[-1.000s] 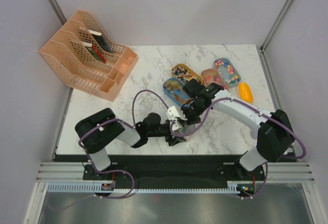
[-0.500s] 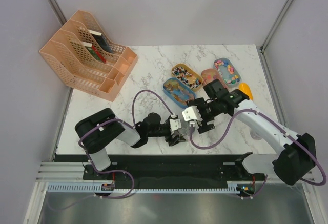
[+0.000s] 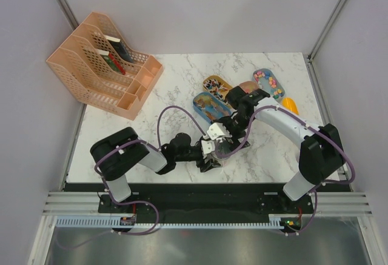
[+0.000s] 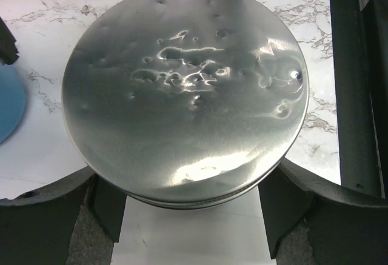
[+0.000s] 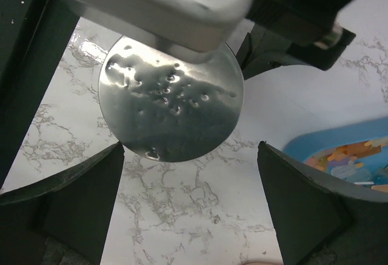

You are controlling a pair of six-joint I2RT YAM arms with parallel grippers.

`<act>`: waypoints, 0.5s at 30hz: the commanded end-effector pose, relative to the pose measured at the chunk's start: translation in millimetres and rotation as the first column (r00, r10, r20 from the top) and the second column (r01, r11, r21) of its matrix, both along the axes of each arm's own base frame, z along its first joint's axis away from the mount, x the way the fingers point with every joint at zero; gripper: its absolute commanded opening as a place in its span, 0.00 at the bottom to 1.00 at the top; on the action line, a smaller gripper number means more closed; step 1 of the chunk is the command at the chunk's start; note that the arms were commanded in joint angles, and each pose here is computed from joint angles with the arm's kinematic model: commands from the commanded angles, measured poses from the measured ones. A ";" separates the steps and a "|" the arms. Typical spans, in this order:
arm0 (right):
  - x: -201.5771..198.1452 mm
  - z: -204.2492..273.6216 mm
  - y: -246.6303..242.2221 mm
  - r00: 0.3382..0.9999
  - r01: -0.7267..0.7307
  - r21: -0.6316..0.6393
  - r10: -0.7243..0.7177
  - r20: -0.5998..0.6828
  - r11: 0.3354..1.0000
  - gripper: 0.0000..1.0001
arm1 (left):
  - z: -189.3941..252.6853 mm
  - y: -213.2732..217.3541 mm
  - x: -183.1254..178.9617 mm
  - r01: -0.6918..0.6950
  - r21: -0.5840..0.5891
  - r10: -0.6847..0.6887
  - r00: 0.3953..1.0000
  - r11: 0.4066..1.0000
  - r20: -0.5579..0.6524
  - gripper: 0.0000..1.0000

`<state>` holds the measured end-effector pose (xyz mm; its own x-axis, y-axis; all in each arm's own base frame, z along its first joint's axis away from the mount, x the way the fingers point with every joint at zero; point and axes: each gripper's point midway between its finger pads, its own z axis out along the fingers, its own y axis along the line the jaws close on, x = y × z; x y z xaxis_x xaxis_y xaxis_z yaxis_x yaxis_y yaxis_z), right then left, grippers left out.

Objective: Pack the candies
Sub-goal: Screw the bottle lid onto the packing bottle.

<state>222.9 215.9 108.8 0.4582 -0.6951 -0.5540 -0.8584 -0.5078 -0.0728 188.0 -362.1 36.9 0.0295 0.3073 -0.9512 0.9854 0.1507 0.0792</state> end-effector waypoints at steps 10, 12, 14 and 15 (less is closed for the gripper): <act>-42.5 17.7 7.0 0.994 -0.105 0.019 0.106 -0.042 0.994 0.98 | -34.2 11.7 4.8 -0.049 0.117 0.054 0.997 0.992 -0.046 0.50; -45.0 14.6 0.8 0.995 -0.097 -0.010 0.096 -0.041 0.995 0.98 | -34.7 12.2 4.4 -0.049 0.118 0.055 0.997 0.992 -0.048 0.48; -50.2 9.5 -8.7 0.995 -0.089 -0.040 0.088 -0.040 0.995 0.98 | -34.6 12.8 3.5 -0.049 0.116 0.055 0.997 0.992 -0.050 0.46; -51.0 6.4 -14.3 0.996 -0.080 -0.064 0.078 -0.036 0.995 0.98 | -35.2 12.9 3.5 -0.048 0.118 0.054 0.997 0.992 -0.050 0.44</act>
